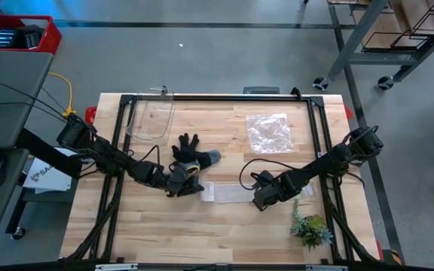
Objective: Roll bandage
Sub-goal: Roll the white-brown bandage
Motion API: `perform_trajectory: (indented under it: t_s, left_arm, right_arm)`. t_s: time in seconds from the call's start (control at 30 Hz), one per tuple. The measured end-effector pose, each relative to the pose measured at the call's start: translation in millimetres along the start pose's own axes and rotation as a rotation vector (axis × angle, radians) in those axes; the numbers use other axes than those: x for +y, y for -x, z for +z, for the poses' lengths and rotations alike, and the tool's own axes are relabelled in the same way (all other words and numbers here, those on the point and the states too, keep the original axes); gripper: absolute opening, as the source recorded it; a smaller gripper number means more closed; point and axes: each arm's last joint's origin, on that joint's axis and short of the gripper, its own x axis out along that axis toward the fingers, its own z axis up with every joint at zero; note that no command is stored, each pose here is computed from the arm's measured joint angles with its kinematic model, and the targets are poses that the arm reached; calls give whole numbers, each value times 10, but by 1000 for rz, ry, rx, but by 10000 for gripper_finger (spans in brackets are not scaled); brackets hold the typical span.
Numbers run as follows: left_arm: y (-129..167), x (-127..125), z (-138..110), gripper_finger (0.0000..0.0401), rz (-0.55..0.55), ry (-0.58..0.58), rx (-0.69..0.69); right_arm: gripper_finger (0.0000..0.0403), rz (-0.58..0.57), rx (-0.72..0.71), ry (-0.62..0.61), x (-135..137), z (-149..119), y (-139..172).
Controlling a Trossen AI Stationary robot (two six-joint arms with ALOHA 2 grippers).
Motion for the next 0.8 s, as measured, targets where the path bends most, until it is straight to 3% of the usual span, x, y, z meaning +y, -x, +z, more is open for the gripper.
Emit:
perform_trajectory:
  t_s: [0.3, 0.47, 0.8]
  left_arm:
    - [-222, -96, -76, 243, 45, -81, 37]
    - [-312, -111, -75, 243, 54, -72, 19]
    - [-338, -292, -56, 243, -43, -59, -11]
  right_arm:
    - [0, 2, -1, 0, 1, 0, -2]
    - [0, 7, -3, -1, 5, 2, -4]
    - [0, 12, -4, -2, 10, 4, -4]
